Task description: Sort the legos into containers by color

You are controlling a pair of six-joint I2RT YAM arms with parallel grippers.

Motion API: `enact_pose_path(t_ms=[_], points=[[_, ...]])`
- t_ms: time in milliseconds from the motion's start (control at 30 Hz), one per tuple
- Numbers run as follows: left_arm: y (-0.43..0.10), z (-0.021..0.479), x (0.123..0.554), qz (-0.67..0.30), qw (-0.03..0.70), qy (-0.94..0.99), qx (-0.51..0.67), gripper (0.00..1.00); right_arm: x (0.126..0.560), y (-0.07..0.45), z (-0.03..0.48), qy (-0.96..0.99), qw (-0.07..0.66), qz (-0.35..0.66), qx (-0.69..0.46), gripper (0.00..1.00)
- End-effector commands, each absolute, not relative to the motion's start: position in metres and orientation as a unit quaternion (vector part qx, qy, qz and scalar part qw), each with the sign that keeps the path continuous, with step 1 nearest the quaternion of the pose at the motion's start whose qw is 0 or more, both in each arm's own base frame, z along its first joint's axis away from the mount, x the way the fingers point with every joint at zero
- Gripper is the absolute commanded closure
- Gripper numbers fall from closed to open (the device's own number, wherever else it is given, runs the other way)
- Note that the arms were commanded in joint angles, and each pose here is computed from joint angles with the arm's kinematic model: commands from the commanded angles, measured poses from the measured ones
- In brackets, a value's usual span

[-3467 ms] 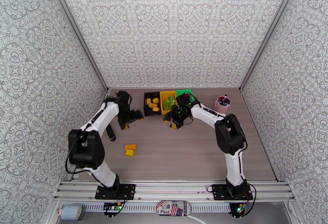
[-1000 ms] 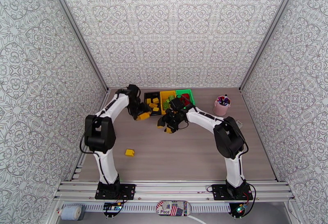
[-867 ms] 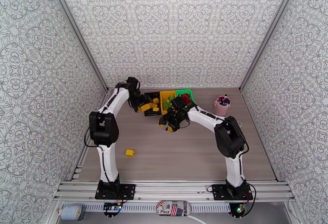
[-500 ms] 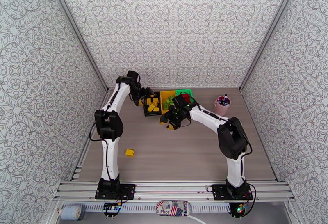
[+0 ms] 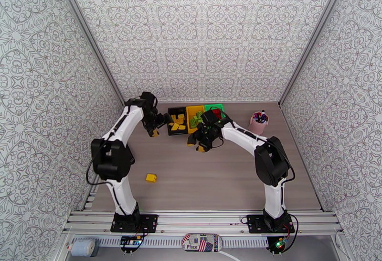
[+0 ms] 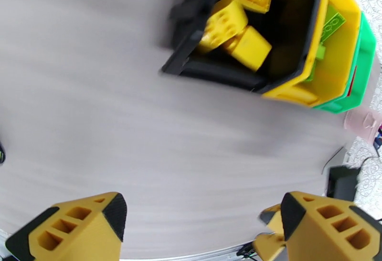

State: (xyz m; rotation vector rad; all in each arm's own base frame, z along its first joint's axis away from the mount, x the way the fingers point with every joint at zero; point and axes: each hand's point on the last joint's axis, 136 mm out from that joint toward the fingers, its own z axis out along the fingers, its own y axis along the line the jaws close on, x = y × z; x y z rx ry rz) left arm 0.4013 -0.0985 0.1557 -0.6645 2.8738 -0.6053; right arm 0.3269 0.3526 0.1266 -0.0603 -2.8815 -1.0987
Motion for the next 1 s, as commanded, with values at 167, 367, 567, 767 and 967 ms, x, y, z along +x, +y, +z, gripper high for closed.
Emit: enact_pose_path(t_ms=[167,367,567,767,967], points=[[-0.072,0.143,0.343,-0.162,0.067,0.946,-0.271,0.1,0.325,0.341,0.117,-0.948,0.028,-0.317,0.013,0.39],[-0.061,0.127,0.294,-0.137,0.056,0.936,-0.32,0.1,0.313,0.334,0.103,-0.953,0.043,-0.297,0.035,0.39],[-0.056,0.114,0.251,-0.127,0.04,0.922,-0.363,0.1,0.303,0.327,0.085,-0.961,0.057,-0.263,0.06,0.39],[-0.055,0.098,0.208,-0.118,0.01,0.909,-0.399,0.1,0.296,0.326,0.074,-0.967,0.065,-0.236,0.076,0.4],[-0.059,0.081,0.176,-0.126,-0.01,0.888,-0.443,0.11,0.288,0.33,0.078,-0.97,0.059,-0.211,0.106,0.4]])
